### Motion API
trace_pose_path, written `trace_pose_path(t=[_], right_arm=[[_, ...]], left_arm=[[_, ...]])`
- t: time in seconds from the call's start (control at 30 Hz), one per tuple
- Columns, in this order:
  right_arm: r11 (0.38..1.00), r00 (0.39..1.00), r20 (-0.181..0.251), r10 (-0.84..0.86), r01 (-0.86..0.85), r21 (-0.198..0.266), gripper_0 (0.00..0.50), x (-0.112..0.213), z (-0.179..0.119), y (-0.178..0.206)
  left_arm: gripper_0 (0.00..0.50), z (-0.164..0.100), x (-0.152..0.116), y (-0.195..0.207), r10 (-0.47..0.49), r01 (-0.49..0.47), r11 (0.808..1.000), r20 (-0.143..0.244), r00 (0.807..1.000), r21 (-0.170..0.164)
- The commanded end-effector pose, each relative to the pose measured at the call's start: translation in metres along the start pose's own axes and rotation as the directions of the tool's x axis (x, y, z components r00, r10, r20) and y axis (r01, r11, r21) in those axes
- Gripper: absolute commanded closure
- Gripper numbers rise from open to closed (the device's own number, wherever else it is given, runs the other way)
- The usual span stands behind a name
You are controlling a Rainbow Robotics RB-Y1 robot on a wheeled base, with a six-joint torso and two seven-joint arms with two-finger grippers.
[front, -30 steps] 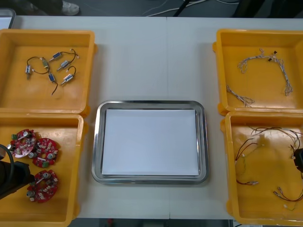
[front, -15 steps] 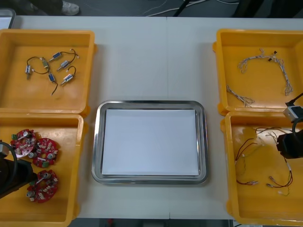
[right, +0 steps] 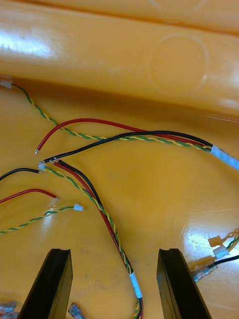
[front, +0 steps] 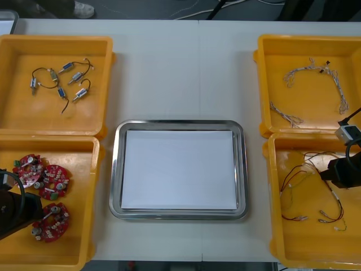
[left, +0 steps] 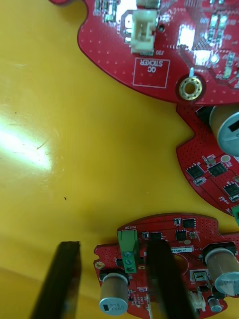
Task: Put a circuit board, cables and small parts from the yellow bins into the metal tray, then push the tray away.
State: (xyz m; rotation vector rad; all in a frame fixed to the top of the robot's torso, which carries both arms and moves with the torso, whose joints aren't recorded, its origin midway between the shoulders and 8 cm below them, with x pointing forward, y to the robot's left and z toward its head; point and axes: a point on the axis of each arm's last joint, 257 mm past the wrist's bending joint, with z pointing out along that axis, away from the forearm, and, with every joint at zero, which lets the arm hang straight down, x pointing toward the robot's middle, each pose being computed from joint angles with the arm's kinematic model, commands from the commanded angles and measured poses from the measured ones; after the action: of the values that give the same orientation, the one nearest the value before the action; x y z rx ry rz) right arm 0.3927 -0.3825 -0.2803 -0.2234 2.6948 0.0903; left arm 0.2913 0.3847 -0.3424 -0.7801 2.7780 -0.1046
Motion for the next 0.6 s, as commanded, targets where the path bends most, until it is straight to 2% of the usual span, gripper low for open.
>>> trace_pose_path(t=[0.03,0.3,0.6], right_arm=[[0.999,0.998,0.023,-0.051,0.05,0.014,0.005,-0.014,-0.01,0.002],[0.991,0.992,-0.005,-0.127,0.127,0.035,0.004,-0.004,-0.015,-0.009],[0.984,0.984,-0.039,-0.173,0.174,0.041,0.004,0.022,-0.015,-0.024]], left_arm=[[0.5,0.0,-0.004,-0.012,-0.059,0.059,0.998,0.008,0.998,0.017],[0.5,0.0,-0.005,-0.012,-0.057,0.057,0.998,0.009,0.998,0.015],[0.5,-0.018,-0.023,-0.019,-0.045,0.044,0.999,0.045,0.998,0.014]])
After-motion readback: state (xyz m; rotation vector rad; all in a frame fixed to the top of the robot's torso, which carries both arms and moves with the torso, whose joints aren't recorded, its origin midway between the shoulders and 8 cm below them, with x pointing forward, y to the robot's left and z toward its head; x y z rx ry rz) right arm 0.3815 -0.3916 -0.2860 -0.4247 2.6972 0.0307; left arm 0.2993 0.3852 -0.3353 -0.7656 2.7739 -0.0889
